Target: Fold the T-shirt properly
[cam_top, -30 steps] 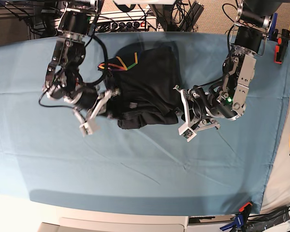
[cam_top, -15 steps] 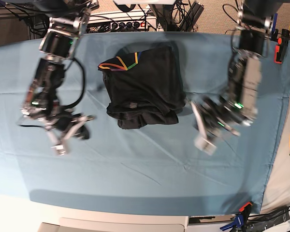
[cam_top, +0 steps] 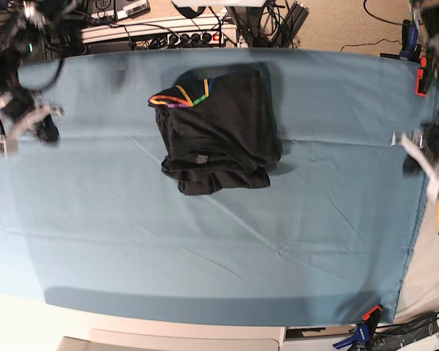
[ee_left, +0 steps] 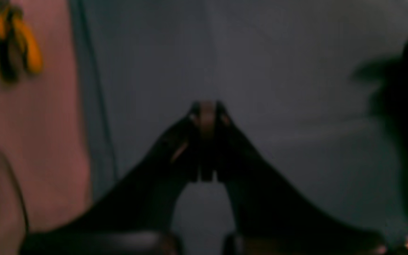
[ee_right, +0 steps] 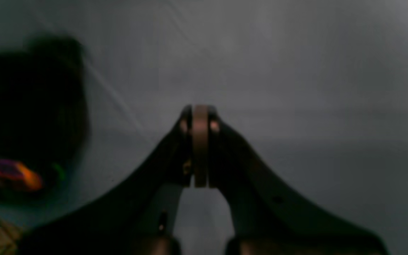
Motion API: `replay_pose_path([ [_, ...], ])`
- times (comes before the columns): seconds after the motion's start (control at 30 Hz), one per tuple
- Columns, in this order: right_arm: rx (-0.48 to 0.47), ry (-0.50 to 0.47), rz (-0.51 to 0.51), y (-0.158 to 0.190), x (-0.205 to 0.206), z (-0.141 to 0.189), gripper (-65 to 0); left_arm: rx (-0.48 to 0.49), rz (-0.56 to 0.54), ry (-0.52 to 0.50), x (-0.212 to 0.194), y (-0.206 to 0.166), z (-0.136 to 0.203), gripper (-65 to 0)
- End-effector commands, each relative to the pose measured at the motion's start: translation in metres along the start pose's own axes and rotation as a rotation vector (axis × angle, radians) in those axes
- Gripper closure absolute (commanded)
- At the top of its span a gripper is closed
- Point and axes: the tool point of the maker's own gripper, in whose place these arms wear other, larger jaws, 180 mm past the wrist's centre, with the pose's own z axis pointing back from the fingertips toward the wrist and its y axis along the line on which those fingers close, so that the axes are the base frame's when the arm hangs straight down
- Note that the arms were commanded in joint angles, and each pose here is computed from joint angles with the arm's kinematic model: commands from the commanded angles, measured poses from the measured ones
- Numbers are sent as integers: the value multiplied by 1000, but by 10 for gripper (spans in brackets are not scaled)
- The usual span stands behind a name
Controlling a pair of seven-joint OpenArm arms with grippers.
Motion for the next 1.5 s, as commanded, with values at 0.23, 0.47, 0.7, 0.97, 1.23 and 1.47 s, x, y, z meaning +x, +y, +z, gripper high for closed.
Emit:
replay_pose_path([
  [0.23,-104,242,164,9,-65,88,0,26,-99,154,-85,-37,79,0],
  [0.47,-82,428,57,32,-135,122,0,-51,-28,319,-149,-82,114,0],
  [0.7,-48,562,-126,26,-204,132,0,-77,78,504,-212,-84,130,0],
  [0.97,52,869,-338,49,-336,114,0,-304,227,795,-331,-150,128,0],
  [1.23,21,834,-303,48,-391,38,0,-281,64,865,-399,-198,75,0],
  [1.47,-179,776,-336,24,-401,-34,0,-156,-26,844,-432,-198,6,0],
])
